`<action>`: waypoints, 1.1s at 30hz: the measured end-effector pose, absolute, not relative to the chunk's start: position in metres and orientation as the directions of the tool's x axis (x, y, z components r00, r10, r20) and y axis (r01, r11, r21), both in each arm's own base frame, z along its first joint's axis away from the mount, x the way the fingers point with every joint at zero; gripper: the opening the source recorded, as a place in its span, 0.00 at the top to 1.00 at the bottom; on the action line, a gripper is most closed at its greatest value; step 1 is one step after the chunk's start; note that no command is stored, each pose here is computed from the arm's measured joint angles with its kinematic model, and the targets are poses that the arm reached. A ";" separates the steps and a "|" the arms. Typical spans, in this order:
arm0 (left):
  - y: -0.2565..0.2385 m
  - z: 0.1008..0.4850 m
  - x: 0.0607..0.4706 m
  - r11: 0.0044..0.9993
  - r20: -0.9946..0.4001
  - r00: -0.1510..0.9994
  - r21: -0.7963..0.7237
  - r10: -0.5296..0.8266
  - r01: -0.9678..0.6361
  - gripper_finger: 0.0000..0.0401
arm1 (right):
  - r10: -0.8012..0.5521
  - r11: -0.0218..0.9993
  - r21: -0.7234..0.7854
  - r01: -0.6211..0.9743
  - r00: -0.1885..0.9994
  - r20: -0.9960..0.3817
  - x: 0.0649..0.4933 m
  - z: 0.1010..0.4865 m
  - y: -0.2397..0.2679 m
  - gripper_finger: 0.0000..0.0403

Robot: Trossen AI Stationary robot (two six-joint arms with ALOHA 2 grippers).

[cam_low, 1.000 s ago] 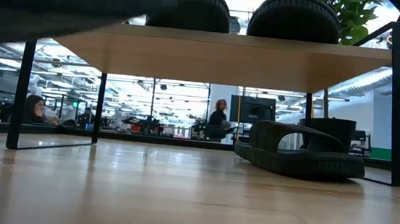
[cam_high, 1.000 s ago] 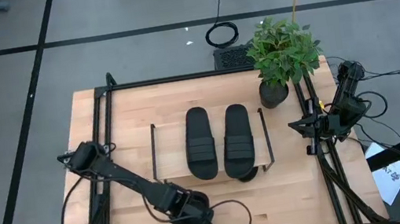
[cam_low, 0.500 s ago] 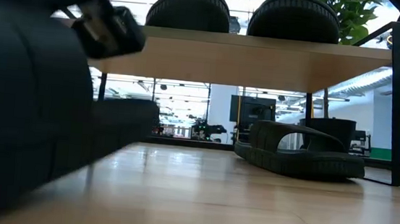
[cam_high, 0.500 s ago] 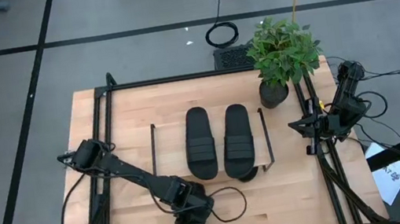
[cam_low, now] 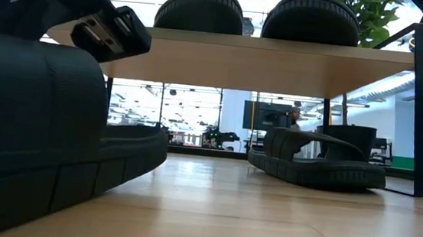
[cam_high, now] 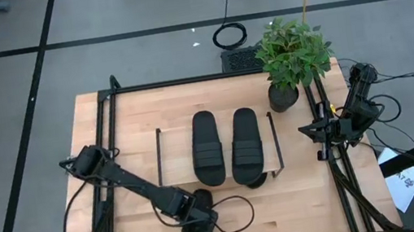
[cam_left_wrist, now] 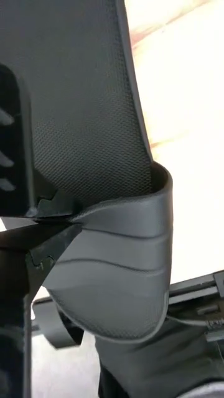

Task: Pick and place slides into the shelf
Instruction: Put the black slide under the shelf

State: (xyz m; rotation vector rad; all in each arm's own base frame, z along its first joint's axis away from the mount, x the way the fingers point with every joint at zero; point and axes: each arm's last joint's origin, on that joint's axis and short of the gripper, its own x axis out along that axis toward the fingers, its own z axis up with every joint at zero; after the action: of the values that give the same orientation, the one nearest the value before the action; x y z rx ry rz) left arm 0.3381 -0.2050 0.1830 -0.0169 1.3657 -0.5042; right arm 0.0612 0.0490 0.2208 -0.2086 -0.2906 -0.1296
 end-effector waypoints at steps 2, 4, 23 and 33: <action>-0.206 0.183 0.338 0.900 -0.935 0.127 -0.273 -0.331 0.339 1.00 | -0.097 0.970 -0.185 0.156 0.950 0.297 0.061 0.221 0.049 1.00; -0.206 0.182 0.338 0.906 -0.939 0.135 -0.258 -0.317 0.336 1.00 | -0.097 0.970 -0.185 0.156 0.950 0.297 0.061 0.221 0.049 1.00; -0.203 0.180 0.336 0.972 -0.966 0.183 -0.152 -0.185 0.181 1.00 | -0.094 0.973 -0.173 0.150 0.951 0.294 0.061 0.220 0.049 1.00; -0.211 0.183 0.329 0.978 -0.968 0.205 -0.106 -0.142 0.178 1.00 | -0.094 0.975 -0.168 0.148 0.951 0.294 0.061 0.220 0.049 1.00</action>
State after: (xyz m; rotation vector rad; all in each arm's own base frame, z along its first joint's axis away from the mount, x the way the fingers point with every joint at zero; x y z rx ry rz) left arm 0.3291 -0.2107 0.1828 0.0311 1.3463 -0.2235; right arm 0.0614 0.0494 0.2203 -0.1895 -0.2885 -0.1240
